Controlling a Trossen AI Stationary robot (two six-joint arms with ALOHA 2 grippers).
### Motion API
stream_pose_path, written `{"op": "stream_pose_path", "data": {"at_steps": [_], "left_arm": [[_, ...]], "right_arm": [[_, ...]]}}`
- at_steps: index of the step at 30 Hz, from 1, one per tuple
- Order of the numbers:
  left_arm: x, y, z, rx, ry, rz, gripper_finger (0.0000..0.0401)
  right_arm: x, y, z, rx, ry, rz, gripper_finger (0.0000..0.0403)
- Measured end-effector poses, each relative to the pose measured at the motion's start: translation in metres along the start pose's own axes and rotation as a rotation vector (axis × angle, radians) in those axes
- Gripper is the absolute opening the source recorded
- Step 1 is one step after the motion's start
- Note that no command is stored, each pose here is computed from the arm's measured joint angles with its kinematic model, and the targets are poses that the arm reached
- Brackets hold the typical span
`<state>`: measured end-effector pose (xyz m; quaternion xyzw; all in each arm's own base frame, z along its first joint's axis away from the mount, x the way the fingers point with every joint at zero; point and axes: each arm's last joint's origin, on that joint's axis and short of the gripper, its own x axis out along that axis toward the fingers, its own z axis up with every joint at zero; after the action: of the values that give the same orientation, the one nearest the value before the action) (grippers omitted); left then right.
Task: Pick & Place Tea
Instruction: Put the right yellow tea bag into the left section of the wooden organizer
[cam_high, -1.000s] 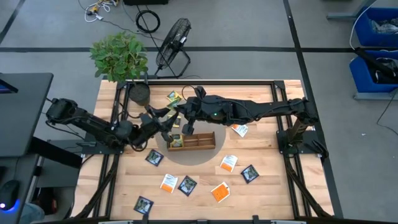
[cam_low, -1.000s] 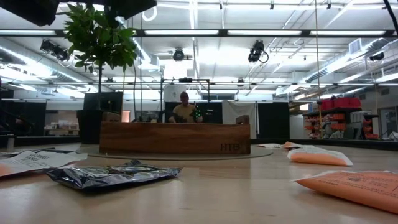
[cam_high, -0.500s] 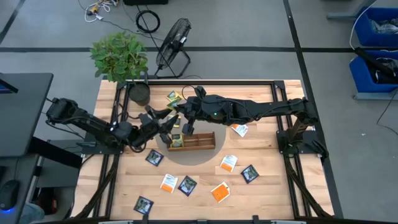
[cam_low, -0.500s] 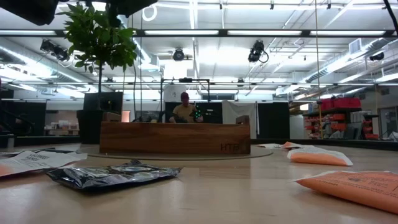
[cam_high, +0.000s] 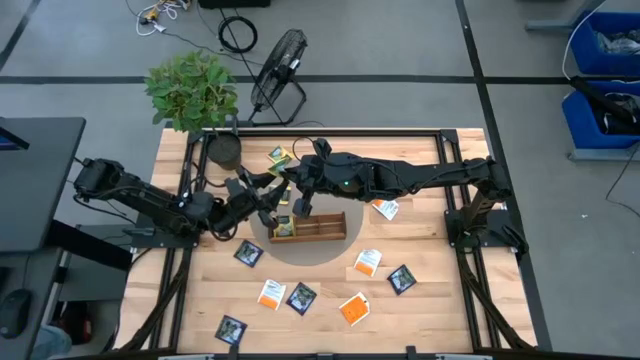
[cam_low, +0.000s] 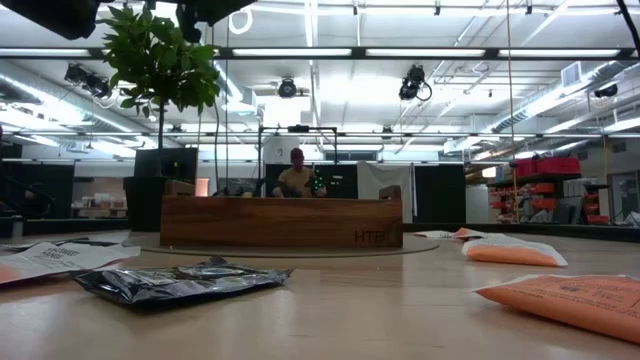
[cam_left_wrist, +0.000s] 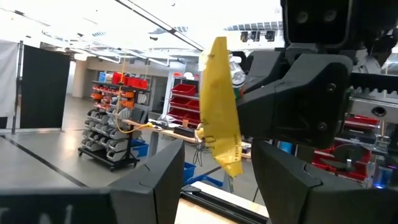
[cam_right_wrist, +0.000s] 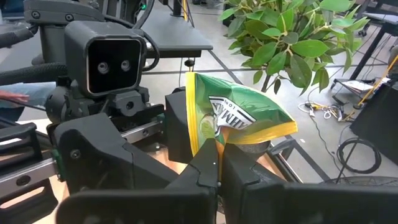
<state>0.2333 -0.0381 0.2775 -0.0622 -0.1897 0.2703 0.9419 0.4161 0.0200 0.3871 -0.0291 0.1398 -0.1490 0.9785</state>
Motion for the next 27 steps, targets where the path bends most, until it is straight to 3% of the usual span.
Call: {"op": "stream_pose_path", "data": {"at_steps": [7,19,27], "left_arm": [[0.0001,-0.0004,-0.0022,0.017,0.014,-0.002,0.0151],[0.0002,-0.0005,-0.0028,0.053,0.018,-0.003,0.0014],[0.0002,-0.0006,-0.0034,0.090,0.023,-0.005,0.0003]], "right_arm": [[0.0000,-0.0002,0.0001,0.001,0.000,-0.001,0.0002],[0.0000,-0.0003,-0.0001,0.005,0.002,-0.003,0.0002],[-0.0003,-0.0004,-0.0010,0.004,0.012,-0.002,0.0009]]}}
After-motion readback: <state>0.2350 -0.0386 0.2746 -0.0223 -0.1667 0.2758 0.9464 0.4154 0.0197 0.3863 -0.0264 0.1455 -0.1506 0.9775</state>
